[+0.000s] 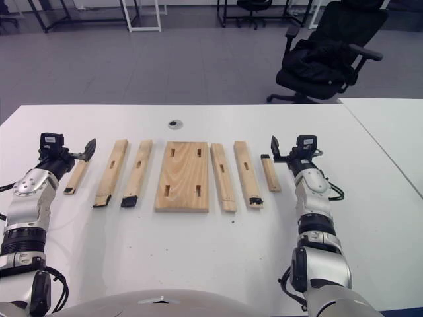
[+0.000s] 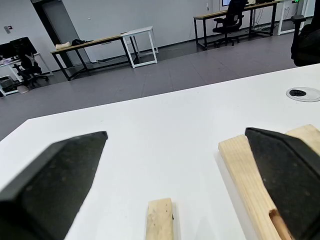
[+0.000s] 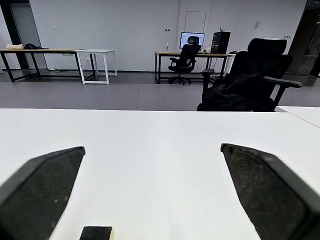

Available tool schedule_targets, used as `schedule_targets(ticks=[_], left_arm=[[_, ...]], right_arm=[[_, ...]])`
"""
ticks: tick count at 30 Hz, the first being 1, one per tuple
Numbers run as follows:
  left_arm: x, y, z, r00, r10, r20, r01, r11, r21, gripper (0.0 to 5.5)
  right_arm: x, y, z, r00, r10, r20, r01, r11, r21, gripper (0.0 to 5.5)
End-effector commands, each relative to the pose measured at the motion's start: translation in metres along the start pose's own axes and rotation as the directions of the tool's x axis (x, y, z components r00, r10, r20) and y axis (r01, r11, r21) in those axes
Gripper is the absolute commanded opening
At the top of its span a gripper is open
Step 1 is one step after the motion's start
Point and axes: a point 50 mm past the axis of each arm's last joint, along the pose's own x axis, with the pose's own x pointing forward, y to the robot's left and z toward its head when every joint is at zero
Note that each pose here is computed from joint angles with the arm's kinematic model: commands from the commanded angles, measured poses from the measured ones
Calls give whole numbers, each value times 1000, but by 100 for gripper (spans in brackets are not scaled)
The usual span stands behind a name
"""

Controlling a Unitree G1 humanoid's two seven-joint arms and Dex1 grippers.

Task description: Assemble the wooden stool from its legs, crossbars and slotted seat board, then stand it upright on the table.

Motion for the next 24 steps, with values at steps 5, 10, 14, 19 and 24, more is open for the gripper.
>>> schedule_targets(ticks=[5, 10, 14, 19, 24], left_arm=[[-9, 12, -14, 997, -4, -71, 5, 1000, 24, 508], [-16, 14, -29, 990, -13, -143, 15, 1000, 18, 508], [-20, 13, -39, 984, -19, -175, 25, 999, 34, 508], [-25, 18, -45, 978, 2, -209, 4, 1000, 25, 508], [-28, 20, -55, 964, -1, -266, 3, 1000, 8, 443]], right_arm=[[1, -2, 3, 1000, -6, 10, 6, 1000, -5, 507], [2, -2, 3, 1000, -2, 3, 2, 1000, -7, 507], [3, -1, 3, 1000, 2, 0, -2, 1000, -11, 507], [4, 0, 2, 1000, 5, -8, -6, 1000, -13, 507], [3, 0, 1, 1000, 5, -12, -6, 1000, -17, 507]])
